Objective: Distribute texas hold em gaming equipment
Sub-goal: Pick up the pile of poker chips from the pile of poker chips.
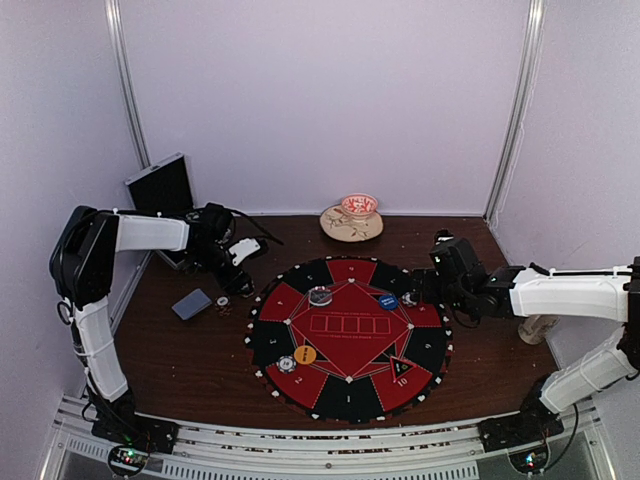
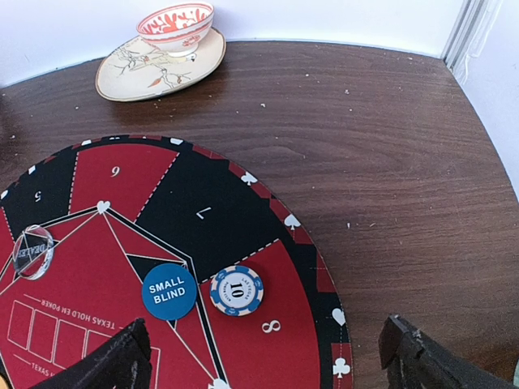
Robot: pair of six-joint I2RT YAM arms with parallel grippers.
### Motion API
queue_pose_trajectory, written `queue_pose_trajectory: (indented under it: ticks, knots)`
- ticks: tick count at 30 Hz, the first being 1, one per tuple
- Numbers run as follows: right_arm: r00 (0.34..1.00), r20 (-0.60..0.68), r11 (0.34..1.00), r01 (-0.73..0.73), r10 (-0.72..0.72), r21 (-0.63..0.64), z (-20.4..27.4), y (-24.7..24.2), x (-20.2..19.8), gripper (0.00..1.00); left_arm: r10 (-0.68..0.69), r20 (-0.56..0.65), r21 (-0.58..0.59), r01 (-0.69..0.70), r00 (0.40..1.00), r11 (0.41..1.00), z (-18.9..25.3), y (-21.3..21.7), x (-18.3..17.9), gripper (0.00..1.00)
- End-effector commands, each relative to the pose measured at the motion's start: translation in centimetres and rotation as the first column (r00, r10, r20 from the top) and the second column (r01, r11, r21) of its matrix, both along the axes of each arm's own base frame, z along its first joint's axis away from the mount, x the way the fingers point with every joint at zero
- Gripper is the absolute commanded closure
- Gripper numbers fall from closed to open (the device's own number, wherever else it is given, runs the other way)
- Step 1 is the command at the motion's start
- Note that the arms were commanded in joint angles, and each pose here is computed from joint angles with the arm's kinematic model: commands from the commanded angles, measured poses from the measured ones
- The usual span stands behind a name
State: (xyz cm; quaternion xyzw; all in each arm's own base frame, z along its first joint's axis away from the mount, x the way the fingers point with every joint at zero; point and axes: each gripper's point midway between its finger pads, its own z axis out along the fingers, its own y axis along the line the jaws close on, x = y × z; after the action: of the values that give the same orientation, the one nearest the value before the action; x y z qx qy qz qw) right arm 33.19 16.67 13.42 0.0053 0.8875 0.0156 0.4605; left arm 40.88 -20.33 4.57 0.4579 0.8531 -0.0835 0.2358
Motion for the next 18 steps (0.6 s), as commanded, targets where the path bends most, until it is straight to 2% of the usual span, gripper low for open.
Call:
queue_pose_trajectory:
  ticks: [1, 18]
  knots:
    - [1.000, 0.007, 1.000, -0.003, 0.003, -0.016, 0.08, 0.21, 0.06, 0.00, 0.004, -0.001, 0.008, -0.004, 1.000, 1.000, -0.57, 0.32, 0.23, 0.37]
    - [1.000, 0.005, 1.000, -0.005, 0.005, -0.020, -0.04, 0.34, 0.06, 0.00, 0.003, -0.010, 0.015, -0.003, 1.000, 1.000, -1.08, 0.35, 0.24, 0.47]
